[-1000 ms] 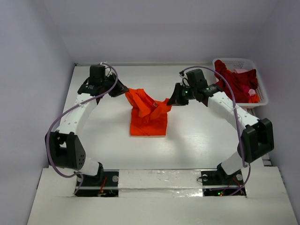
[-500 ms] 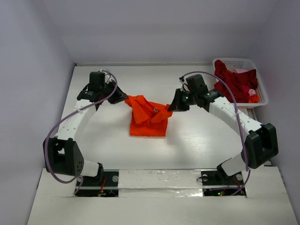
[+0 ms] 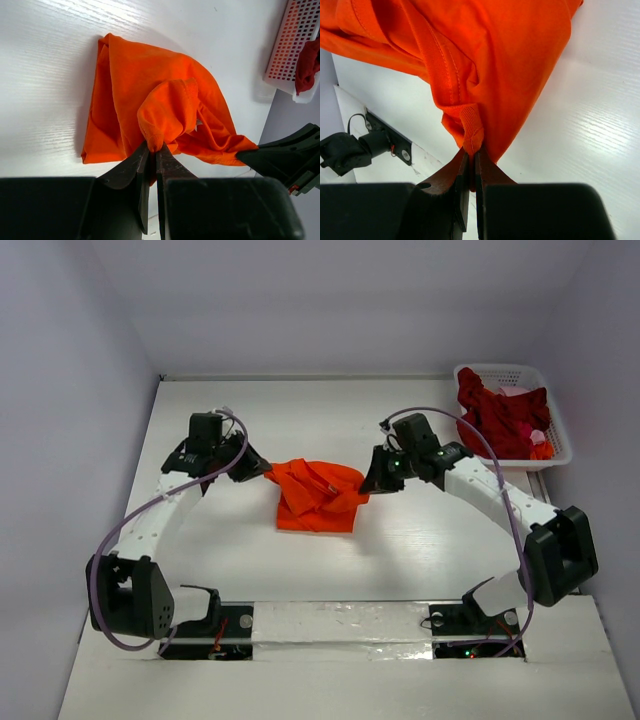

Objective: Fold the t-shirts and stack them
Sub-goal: Fold the long partially folded tshirt into a neat square

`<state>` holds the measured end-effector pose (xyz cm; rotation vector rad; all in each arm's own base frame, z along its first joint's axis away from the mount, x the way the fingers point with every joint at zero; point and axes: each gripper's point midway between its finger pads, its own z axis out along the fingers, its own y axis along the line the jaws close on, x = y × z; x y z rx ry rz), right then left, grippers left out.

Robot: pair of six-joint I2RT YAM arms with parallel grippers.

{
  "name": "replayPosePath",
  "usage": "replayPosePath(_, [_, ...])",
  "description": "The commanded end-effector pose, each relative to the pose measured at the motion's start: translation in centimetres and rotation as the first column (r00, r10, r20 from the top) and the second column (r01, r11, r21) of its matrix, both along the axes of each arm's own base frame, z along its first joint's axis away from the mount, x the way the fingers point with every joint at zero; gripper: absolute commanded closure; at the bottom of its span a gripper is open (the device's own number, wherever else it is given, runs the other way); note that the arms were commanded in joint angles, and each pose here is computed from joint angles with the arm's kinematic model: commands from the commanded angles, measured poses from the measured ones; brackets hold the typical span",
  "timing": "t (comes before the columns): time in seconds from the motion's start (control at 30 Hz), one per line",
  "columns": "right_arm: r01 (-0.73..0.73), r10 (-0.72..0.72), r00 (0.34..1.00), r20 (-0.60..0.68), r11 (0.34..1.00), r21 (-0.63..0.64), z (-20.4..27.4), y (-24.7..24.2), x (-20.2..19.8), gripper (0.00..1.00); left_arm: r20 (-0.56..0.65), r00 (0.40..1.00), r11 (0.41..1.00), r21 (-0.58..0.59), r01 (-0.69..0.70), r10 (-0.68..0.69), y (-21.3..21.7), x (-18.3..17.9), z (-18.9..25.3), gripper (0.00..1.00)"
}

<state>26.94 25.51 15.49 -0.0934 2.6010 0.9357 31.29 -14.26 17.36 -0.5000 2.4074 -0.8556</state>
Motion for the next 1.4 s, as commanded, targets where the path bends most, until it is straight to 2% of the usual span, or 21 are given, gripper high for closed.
replayPosePath(0.0, [-0.016,0.016,0.999,0.039,1.000,0.010,0.5,0.3,-0.4,1.00,0.022,1.000,1.000,-0.015,0.011,-0.010,-0.2,-0.5,0.7,0.95])
replayPosePath(0.13, [-0.013,0.012,1.000,0.017,1.000,0.005,-0.5,0.1,-0.9,1.00,-0.009,1.000,1.000,-0.005,0.010,-0.010,-0.1,-1.0,-0.9,0.95])
replayPosePath(0.47, [-0.017,0.013,0.996,-0.084,0.999,-0.043,-5.4,-0.6,-2.3,1.00,-0.188,0.982,0.999,0.041,0.024,-0.016,0.7,-4.7,-7.3,0.95])
replayPosePath(0.77, [-0.020,0.006,0.991,-0.134,0.995,-0.101,-8.8,-1.8,-3.6,1.00,-0.282,0.959,0.996,0.077,0.049,-0.025,1.6,-8.3,-10.5,0.95])
replayPosePath(1.1, [-0.034,0.014,0.986,-0.166,0.992,-0.122,-10.1,-1.8,-4.1,1.00,-0.345,0.938,0.994,0.093,0.063,-0.027,1.8,-9.9,-12.5,0.94])
replayPosePath(1.13, [-0.043,0.021,0.986,-0.168,0.991,-0.125,-10.1,-1.6,-4.4,0.97,-0.356,0.934,0.993,0.093,0.074,-0.036,1.6,-10.2,-12.6,0.94])
replayPosePath(1.17, [-0.039,0.018,0.986,-0.167,0.991,-0.128,-10.1,-1.7,-4.3,0.81,-0.366,0.930,0.993,0.094,0.075,-0.035,1.6,-10.3,-12.8,0.94])
replayPosePath(1.27, [-0.026,0.005,0.988,-0.152,0.990,-0.140,-9.7,-1.9,-4.1,0.58,-0.383,0.923,0.991,0.117,0.067,-0.017,2.0,-10.6,-12.9,0.93])
replayPosePath(1.3, [-0.020,-0.002,0.989,-0.146,0.988,-0.152,-9.7,-2.1,-4.0,0.47,-0.387,0.922,0.990,0.122,0.065,-0.013,2.1,-10.6,-12.9,0.90])
replayPosePath(1.37, [-0.012,-0.011,0.989,-0.145,0.987,-0.158,-9.6,-2.3,-4.0,0.43,-0.406,0.914,0.989,0.135,0.065,-0.005,2.3,-10.9,-12.9,0.78])
